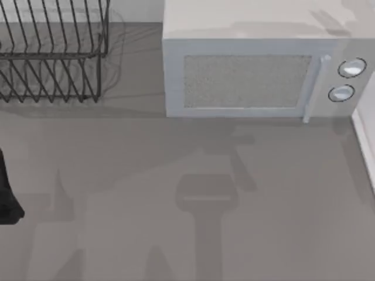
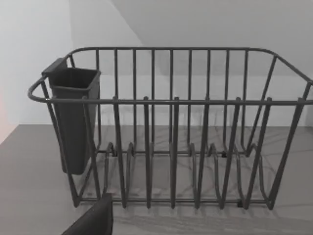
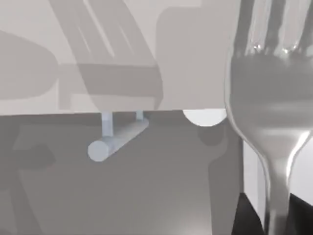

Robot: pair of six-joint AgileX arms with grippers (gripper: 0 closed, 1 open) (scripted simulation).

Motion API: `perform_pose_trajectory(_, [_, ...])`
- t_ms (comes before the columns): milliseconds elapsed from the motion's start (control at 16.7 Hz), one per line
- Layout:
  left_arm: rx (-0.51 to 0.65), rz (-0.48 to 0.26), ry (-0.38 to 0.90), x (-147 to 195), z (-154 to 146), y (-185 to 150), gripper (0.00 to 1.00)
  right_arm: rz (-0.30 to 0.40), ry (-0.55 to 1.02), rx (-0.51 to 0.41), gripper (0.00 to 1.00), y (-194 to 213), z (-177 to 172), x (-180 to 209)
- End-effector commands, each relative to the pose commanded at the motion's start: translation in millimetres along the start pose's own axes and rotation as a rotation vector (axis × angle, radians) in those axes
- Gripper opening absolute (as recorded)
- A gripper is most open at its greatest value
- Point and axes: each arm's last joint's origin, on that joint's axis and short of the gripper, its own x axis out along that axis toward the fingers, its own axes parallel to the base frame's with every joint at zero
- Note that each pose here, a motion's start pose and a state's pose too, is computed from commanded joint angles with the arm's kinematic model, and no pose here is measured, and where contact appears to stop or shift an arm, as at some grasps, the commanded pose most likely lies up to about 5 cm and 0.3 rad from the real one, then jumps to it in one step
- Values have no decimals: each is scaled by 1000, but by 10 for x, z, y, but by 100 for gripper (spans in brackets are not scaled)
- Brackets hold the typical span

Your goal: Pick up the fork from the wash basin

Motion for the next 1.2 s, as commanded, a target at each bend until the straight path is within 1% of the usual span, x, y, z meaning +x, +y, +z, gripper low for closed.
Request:
perform_pose_trajectory(180, [0,0,0,0,0,0,100,46,50,2,0,600,-474,-167])
perform_pose_trajectory(300, [0,0,0,0,0,0,100,51,113,-3,0,942,-842,-162])
perform_pose_trajectory(420, [0,0,0,0,0,0,100,30,179,-10,0,1201,-1217,-105])
perform_pose_trajectory(540, [0,0,0,0,0,0,100,-10,240,-22,0,1387,-1561,-8])
perform_pose_trajectory(660, [0,0,0,0,0,0,100,-59,288,-36,0,1513,-1834,104])
perform_pose_trajectory(780, [0,0,0,0,0,0,100,-98,316,-45,0,1581,-1995,194])
perform_pose_trajectory(840, [0,0,0,0,0,0,100,-106,321,-47,0,1593,-2025,213])
perform_pose_trajectory(1200, [0,0,0,0,0,0,100,-106,324,-43,0,1587,-2024,260])
